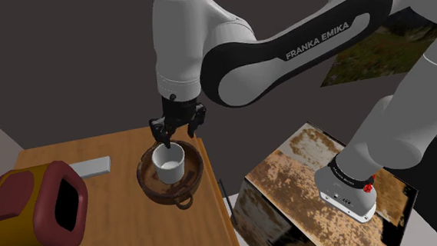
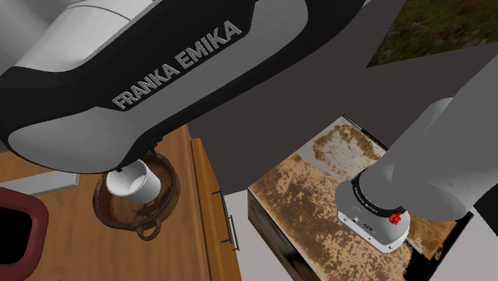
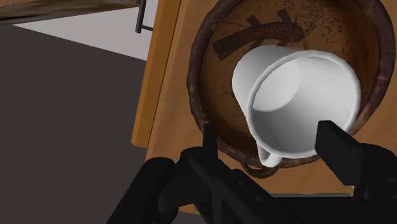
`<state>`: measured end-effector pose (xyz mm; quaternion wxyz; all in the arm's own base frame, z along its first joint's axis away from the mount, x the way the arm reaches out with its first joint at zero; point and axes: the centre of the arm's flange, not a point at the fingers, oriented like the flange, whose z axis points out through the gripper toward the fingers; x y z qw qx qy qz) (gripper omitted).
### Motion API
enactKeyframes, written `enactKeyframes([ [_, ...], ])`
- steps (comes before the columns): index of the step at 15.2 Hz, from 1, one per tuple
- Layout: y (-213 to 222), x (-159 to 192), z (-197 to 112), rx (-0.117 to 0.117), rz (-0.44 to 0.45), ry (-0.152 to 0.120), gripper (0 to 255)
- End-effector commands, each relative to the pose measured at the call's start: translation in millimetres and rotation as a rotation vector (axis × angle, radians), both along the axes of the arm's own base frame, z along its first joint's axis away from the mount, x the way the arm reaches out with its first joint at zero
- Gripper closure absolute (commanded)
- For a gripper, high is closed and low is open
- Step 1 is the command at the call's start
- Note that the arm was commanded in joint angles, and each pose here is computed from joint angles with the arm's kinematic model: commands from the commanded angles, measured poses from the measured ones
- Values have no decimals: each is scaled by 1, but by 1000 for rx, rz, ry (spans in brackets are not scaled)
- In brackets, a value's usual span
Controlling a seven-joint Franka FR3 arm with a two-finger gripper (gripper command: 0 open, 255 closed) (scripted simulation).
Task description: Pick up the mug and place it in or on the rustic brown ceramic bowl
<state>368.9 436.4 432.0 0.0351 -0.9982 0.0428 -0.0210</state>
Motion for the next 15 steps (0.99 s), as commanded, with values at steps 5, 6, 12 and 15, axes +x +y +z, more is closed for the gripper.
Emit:
enactKeyframes([
  [5, -1, -1, 13, 0, 0, 0, 0],
  [6, -2, -1, 26, 0, 0, 0, 0],
  [12, -3, -2, 50, 0, 0, 0, 0],
  [15, -3, -2, 50, 0, 0, 0, 0],
])
